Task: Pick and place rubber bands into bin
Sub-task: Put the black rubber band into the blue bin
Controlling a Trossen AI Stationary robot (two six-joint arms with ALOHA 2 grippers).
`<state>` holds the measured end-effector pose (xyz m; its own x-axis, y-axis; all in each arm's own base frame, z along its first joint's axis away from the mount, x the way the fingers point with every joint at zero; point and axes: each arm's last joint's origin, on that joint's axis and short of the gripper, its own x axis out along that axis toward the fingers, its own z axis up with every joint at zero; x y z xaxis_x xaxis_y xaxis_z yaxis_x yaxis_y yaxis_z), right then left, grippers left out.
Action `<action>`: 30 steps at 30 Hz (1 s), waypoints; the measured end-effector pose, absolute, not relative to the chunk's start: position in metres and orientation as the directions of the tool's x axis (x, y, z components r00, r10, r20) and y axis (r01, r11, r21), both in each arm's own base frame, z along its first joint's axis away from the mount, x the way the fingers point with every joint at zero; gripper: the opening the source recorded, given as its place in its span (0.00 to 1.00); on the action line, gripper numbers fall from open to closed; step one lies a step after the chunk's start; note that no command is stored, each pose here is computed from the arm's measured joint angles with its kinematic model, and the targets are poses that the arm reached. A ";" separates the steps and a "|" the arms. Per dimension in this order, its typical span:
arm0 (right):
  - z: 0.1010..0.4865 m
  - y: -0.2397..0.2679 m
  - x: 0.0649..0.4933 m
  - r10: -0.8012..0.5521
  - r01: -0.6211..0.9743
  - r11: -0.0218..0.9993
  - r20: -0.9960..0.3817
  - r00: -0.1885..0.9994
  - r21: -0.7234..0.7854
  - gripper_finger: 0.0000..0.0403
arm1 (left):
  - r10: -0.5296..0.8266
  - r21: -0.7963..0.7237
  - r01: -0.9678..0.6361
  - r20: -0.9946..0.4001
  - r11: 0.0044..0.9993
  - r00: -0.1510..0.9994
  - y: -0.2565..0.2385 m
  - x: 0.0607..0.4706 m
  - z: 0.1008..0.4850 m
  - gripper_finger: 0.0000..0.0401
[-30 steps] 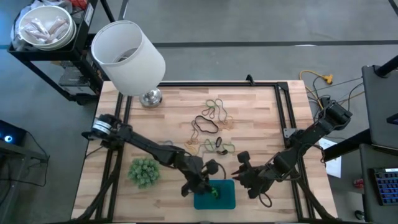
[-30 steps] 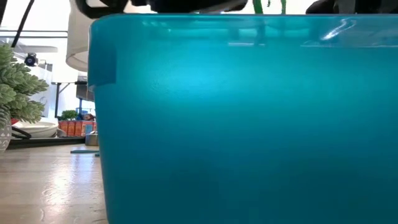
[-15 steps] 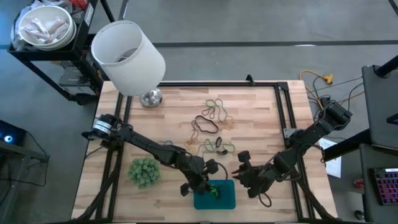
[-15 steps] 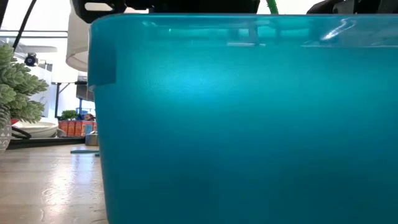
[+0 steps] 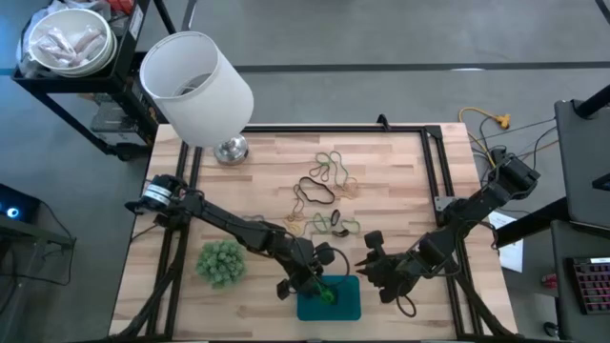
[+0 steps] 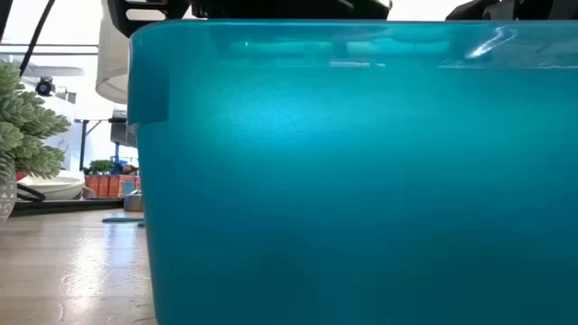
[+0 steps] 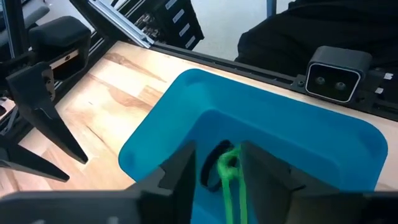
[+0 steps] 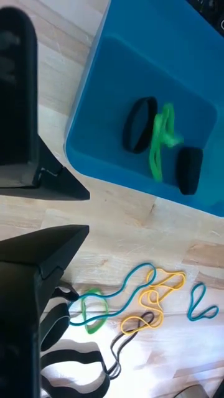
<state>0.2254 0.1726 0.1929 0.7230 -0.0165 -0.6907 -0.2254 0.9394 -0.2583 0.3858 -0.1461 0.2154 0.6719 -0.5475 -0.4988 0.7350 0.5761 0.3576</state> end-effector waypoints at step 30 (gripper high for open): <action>0.180 0.042 0.279 -0.091 -0.225 0.924 -0.750 0.655 -0.309 0.15 | 0.351 0.596 0.026 -0.508 0.803 0.787 -0.080 0.275 0.271 0.32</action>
<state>0.2788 0.0419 0.1798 0.6551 -0.0908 -0.7500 -0.2254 0.9240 -0.3088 0.2748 -0.0795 0.2711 0.7867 0.3511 -0.5077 0.0264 0.8026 0.5960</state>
